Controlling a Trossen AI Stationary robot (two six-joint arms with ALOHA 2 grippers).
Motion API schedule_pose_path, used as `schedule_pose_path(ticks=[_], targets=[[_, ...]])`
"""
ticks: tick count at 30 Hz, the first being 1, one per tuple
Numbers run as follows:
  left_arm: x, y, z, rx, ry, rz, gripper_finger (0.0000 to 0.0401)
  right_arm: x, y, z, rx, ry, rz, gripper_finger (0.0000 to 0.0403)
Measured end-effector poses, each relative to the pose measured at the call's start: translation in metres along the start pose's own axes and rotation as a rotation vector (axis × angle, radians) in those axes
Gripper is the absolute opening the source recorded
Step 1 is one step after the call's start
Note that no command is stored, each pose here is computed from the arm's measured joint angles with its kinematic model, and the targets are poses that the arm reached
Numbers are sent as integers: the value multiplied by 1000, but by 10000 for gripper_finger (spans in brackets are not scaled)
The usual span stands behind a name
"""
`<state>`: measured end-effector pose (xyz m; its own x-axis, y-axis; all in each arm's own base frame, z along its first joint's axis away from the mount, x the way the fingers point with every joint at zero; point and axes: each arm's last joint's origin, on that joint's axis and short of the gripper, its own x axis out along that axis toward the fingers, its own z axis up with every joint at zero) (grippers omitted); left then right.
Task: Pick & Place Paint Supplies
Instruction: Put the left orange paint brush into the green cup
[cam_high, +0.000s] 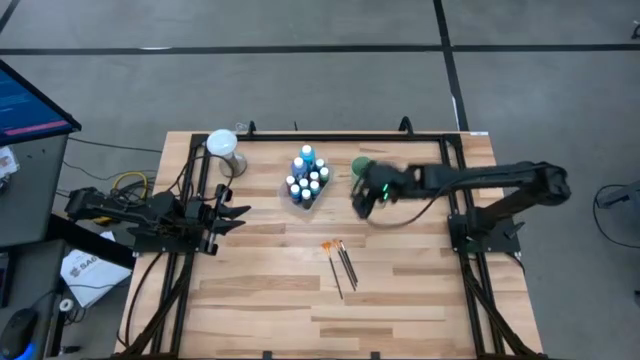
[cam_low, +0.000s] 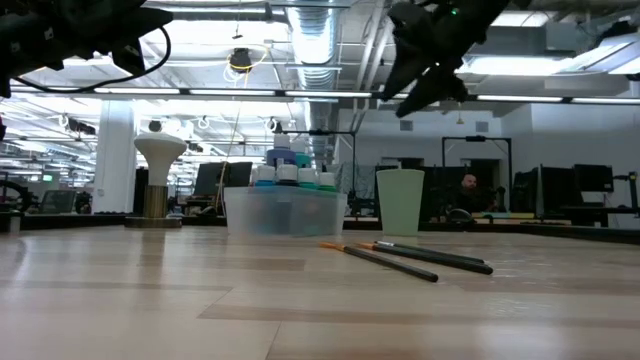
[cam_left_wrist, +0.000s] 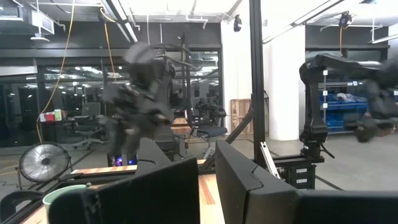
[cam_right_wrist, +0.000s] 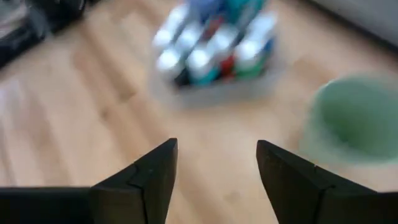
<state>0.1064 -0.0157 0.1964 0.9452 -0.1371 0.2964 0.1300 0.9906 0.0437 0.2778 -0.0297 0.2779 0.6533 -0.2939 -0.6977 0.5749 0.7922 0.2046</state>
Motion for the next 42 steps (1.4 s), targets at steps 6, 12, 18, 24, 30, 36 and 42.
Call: schedule_pose_path(ticks=[6,12,18,24,30,36,42], targets=[[0,0,0,0,0,0,1,31,58,-30,33,159,25,220],[0,0,0,0,0,0,1,65,100,-42,63,292,-65,234],[0,0,0,0,0,0,1,95,132,-42,45,396,-164,229],[0,0,0,0,0,0,1,115,155,-36,59,443,-194,238],[0,0,0,0,0,0,1,140,160,-38,101,514,-215,250],[0,0,0,0,-1,0,1,163,155,-51,125,617,-241,249],[1,0,0,0,3,0,1,169,154,-54,137,626,-240,249]])
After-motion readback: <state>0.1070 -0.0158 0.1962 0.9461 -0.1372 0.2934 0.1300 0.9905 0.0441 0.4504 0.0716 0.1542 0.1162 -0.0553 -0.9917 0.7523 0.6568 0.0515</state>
